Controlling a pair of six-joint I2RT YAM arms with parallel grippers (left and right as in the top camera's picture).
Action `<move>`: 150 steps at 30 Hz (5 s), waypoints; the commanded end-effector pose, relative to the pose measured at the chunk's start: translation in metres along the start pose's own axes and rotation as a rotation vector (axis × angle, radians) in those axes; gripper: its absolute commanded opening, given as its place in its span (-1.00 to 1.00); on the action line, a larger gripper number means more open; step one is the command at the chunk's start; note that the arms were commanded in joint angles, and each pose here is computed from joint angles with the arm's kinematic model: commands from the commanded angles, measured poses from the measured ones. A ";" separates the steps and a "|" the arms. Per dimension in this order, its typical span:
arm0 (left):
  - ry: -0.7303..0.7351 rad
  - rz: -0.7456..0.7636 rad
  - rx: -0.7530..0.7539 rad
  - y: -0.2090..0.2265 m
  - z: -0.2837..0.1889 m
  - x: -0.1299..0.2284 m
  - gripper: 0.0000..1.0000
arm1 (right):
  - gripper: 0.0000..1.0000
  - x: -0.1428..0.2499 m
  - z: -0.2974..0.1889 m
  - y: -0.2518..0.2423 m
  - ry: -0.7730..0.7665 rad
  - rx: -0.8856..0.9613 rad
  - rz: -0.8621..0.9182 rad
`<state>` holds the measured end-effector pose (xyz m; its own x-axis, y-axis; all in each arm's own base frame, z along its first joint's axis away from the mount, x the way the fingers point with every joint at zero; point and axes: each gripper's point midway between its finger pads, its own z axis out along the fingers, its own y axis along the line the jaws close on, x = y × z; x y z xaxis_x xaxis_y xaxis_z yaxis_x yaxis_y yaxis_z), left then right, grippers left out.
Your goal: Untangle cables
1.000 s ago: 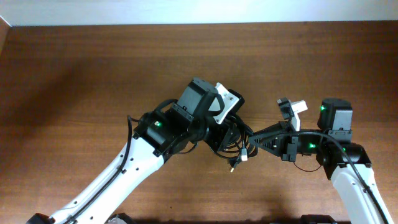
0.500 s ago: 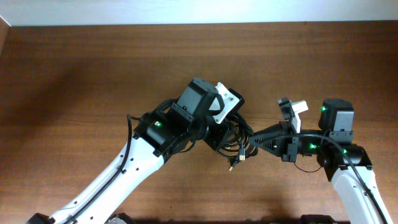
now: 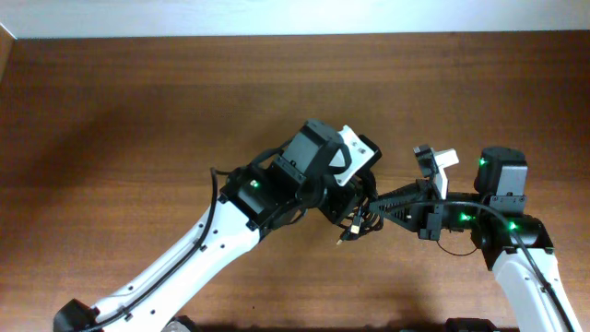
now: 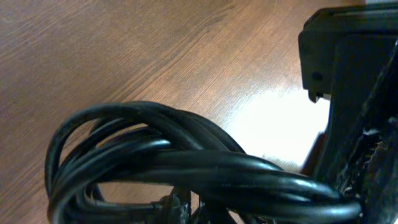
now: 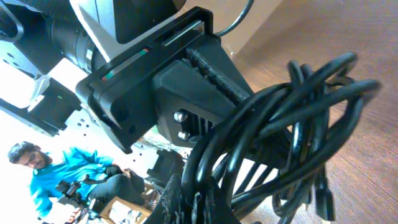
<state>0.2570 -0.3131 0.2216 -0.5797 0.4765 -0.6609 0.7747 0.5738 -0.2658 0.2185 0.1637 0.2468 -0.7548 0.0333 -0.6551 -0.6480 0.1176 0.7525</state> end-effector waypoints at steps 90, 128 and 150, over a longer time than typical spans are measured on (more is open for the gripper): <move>-0.311 -0.444 -0.128 0.007 -0.041 -0.057 -1.00 | -0.78 -0.024 0.001 -0.050 -0.257 0.278 1.119; -0.058 0.363 -0.188 0.007 -0.029 -0.015 0.01 | -0.92 -0.030 -0.009 -0.013 -0.133 0.074 1.060; -0.119 0.072 -0.535 0.065 -0.050 -0.024 -1.00 | -0.92 -0.030 -0.009 -0.014 -0.134 0.087 0.949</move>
<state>0.3061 -0.2563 0.2456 -0.4788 0.4928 -0.7266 0.5840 0.7967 0.1555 0.2518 0.1515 0.2516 -0.9237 0.2797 0.2618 0.2868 0.0520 0.9566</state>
